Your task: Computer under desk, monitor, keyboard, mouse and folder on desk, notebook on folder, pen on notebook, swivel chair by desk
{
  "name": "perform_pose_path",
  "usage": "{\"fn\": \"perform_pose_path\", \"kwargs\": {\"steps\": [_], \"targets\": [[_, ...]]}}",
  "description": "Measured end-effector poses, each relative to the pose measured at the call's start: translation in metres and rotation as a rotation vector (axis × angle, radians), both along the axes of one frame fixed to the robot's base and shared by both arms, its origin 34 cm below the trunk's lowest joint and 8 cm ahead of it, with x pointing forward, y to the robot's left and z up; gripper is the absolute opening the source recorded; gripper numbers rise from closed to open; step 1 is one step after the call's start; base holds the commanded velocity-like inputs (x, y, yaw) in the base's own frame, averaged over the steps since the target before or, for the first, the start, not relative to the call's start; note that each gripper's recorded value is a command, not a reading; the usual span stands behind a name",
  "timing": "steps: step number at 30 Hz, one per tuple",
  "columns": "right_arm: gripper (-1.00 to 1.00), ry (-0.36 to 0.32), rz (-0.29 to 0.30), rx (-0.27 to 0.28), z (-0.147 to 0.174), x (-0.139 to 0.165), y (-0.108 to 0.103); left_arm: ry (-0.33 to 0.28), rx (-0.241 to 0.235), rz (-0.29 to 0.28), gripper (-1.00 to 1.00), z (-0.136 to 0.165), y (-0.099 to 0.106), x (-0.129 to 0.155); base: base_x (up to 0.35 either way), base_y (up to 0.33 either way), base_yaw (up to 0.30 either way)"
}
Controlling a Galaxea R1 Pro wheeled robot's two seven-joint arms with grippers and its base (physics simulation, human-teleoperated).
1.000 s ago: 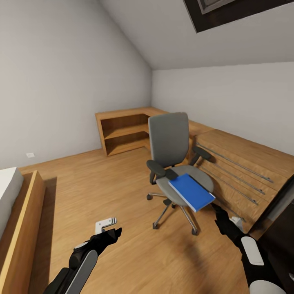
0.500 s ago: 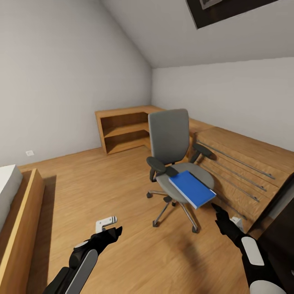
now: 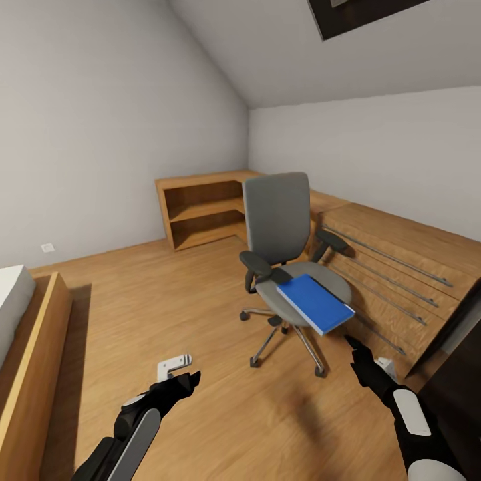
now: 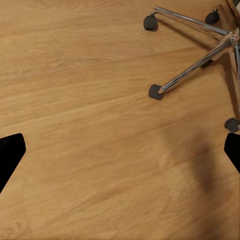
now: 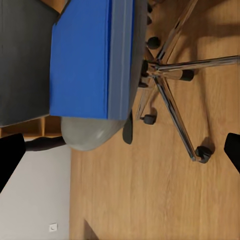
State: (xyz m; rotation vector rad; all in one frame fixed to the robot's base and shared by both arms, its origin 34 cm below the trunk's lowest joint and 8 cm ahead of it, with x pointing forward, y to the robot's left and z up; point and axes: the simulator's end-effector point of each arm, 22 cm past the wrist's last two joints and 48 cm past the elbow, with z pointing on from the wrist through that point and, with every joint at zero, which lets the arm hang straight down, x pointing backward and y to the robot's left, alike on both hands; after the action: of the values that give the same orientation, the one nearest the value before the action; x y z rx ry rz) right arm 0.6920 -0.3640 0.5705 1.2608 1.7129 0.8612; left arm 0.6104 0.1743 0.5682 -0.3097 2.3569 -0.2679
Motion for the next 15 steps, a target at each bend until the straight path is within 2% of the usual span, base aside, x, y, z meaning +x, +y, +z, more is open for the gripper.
{"fn": "perform_pose_path", "kwargs": {"steps": [15], "targets": [[1.00,-0.001,0.000,0.001,-0.029,-0.006,0.000,0.002,0.000,-0.003,1.00,-0.030,-0.001,-0.006,0.000,0.000,0.000]]}}
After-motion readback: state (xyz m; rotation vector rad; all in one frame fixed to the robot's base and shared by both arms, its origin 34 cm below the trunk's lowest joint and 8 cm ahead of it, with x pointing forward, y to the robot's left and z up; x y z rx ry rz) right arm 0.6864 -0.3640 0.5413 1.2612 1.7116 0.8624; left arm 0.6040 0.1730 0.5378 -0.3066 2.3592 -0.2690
